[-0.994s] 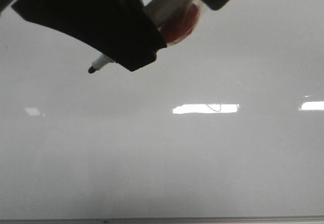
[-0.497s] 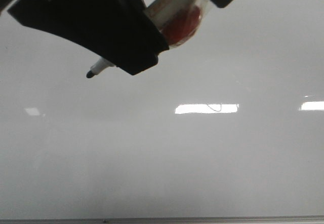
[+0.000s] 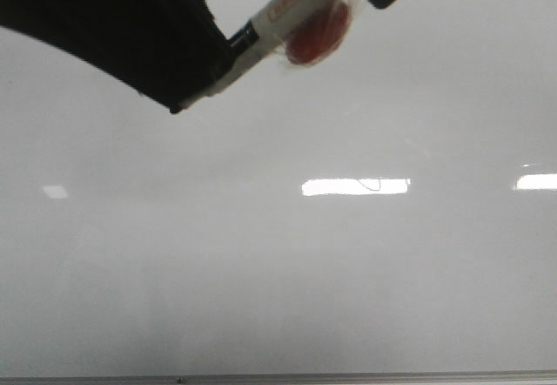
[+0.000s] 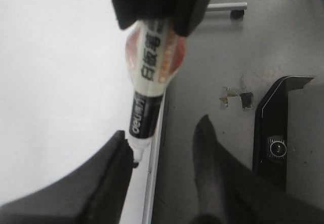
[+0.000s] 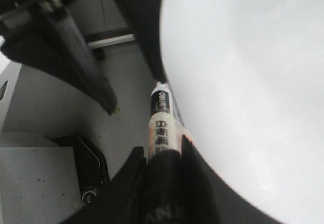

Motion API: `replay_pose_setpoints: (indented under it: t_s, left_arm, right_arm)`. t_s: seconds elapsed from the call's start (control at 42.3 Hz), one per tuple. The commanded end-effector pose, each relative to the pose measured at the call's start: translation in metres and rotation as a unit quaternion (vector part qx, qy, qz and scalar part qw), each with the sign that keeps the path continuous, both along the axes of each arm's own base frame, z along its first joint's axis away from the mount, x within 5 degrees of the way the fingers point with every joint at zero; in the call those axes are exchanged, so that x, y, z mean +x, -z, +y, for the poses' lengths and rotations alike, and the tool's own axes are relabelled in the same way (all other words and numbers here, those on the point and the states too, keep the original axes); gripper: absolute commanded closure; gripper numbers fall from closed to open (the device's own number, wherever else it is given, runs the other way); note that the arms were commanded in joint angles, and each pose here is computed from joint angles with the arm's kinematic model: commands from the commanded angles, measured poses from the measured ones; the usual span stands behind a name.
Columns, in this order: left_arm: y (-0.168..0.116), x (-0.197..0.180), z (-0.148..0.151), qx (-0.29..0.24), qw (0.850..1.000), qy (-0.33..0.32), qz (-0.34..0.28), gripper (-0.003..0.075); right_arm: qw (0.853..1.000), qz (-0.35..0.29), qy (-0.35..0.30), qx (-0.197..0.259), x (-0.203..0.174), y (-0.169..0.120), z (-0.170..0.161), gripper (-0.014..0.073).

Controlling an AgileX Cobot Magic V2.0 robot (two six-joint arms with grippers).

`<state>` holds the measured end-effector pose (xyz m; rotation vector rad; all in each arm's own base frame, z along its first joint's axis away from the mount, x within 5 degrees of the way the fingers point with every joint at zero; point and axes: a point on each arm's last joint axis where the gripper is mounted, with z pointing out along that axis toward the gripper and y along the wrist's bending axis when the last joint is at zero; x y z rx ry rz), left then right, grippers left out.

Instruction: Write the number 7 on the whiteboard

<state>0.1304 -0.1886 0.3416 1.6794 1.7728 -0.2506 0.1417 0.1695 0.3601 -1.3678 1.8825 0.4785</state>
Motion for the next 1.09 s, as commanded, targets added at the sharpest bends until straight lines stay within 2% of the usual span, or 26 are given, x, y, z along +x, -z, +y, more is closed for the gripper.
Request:
replay_pose_setpoints:
  t_s: [0.0, 0.095, 0.308, 0.426, 0.592, 0.71, 0.757, 0.852, 0.923, 1.065]
  left_arm:
    - [-0.027, -0.011, 0.020, -0.076, 0.997, -0.021, -0.023, 0.0552]
    - [-0.031, -0.024, 0.043, -0.111, 0.992, -0.031, -0.044, 0.0589]
    - [-0.022, -0.060, 0.084, -0.194, 0.978, -0.036, -0.071, 0.0740]
    - [-0.015, -0.073, 0.099, -0.221, 0.972, -0.036, -0.076, 0.0741]
    - [-0.011, -0.079, 0.104, -0.228, 0.970, -0.034, -0.072, 0.0741]
    - [-0.010, -0.078, 0.104, -0.228, 0.970, -0.035, -0.072, 0.0741]
    - [-0.010, -0.078, 0.104, -0.227, 0.971, -0.035, -0.072, 0.0741]
    - [-0.010, -0.078, 0.104, -0.227, 0.971, -0.035, -0.072, 0.0741]
    - [-0.010, -0.078, 0.104, -0.227, 0.971, -0.035, -0.072, 0.0741]
    - [-0.010, -0.078, 0.104, -0.227, 0.971, -0.035, -0.072, 0.0741]
  right_arm:
    - [0.997, -0.057, 0.017, 0.056, 0.005, -0.022, 0.000, 0.0654]
    - [0.995, -0.071, 0.024, 0.070, 0.007, -0.025, 0.001, 0.0654]
    - [0.994, -0.077, 0.028, 0.076, 0.008, -0.027, 0.001, 0.0654]
    - [0.993, -0.078, 0.028, 0.078, 0.008, -0.027, 0.001, 0.0654]
    - [0.988, -0.091, 0.062, 0.111, 0.023, -0.027, 0.010, 0.0654]
    - [0.983, -0.093, 0.106, 0.116, 0.057, -0.018, 0.020, 0.0654]
    - [0.981, -0.089, 0.131, 0.110, 0.082, -0.011, 0.025, 0.0654]
    - [0.976, -0.060, 0.166, 0.124, 0.119, -0.008, 0.033, 0.0654]
    - [0.975, -0.056, 0.172, 0.130, 0.133, -0.009, 0.039, 0.0654]
    - [0.981, -0.034, 0.157, 0.110, 0.152, -0.008, 0.055, 0.0654]
